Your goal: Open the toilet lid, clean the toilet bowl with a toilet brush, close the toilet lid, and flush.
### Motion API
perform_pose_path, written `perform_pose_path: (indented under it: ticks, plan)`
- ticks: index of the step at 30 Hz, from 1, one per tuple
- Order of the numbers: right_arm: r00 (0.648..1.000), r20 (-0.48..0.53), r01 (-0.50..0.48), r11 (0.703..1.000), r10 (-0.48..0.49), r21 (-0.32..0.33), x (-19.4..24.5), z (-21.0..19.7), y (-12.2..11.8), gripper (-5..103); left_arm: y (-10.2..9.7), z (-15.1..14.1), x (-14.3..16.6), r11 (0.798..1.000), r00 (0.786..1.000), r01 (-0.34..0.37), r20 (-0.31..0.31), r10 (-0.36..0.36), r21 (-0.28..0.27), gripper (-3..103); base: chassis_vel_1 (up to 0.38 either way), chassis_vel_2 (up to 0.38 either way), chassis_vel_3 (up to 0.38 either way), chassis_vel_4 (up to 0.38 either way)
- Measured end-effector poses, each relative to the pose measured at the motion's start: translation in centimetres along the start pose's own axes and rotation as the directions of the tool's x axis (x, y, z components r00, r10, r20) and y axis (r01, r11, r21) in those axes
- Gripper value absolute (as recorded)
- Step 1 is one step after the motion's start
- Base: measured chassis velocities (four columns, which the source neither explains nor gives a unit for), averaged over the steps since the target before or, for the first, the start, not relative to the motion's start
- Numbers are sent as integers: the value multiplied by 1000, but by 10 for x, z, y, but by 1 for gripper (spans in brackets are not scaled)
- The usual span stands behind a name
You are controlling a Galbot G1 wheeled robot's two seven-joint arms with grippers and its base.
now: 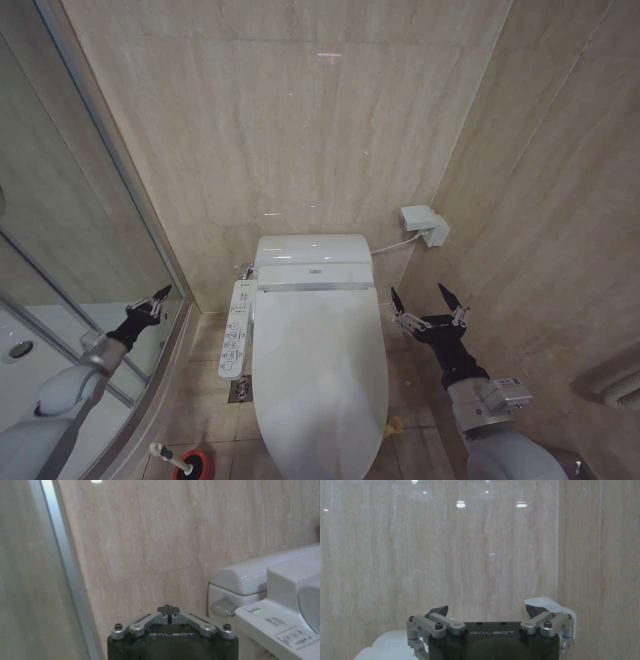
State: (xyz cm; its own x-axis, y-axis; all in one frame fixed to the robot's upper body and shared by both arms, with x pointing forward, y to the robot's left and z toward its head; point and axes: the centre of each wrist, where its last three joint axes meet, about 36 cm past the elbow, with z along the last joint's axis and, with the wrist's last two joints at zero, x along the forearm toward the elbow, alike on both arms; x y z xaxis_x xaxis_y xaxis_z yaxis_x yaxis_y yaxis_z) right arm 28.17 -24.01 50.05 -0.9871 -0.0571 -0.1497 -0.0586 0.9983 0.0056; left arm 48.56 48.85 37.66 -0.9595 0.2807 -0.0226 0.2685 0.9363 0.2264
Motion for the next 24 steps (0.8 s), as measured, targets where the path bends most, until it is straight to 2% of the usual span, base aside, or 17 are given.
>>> perform_pose_path:
  ticks: [6,11,20,24]
  plan:
    - [1000,0,0,1000,0,0,0,0,0,100,13,10,-33,1000,1000,-29,-2,29,-4,0,0,0,0,0]
    - [1000,0,0,1000,0,0,0,0,0,100,14,16,-51,999,999,-49,-5,49,-7,0,0,0,0,0]
    - [1000,0,0,1000,0,0,0,0,0,100,-8,24,-103,991,991,-131,-12,130,-11,0,0,0,0,0]
    - [1000,0,0,1000,0,0,0,0,0,100,-10,20,-120,987,987,-162,-3,162,-25,0,0,0,0,0]
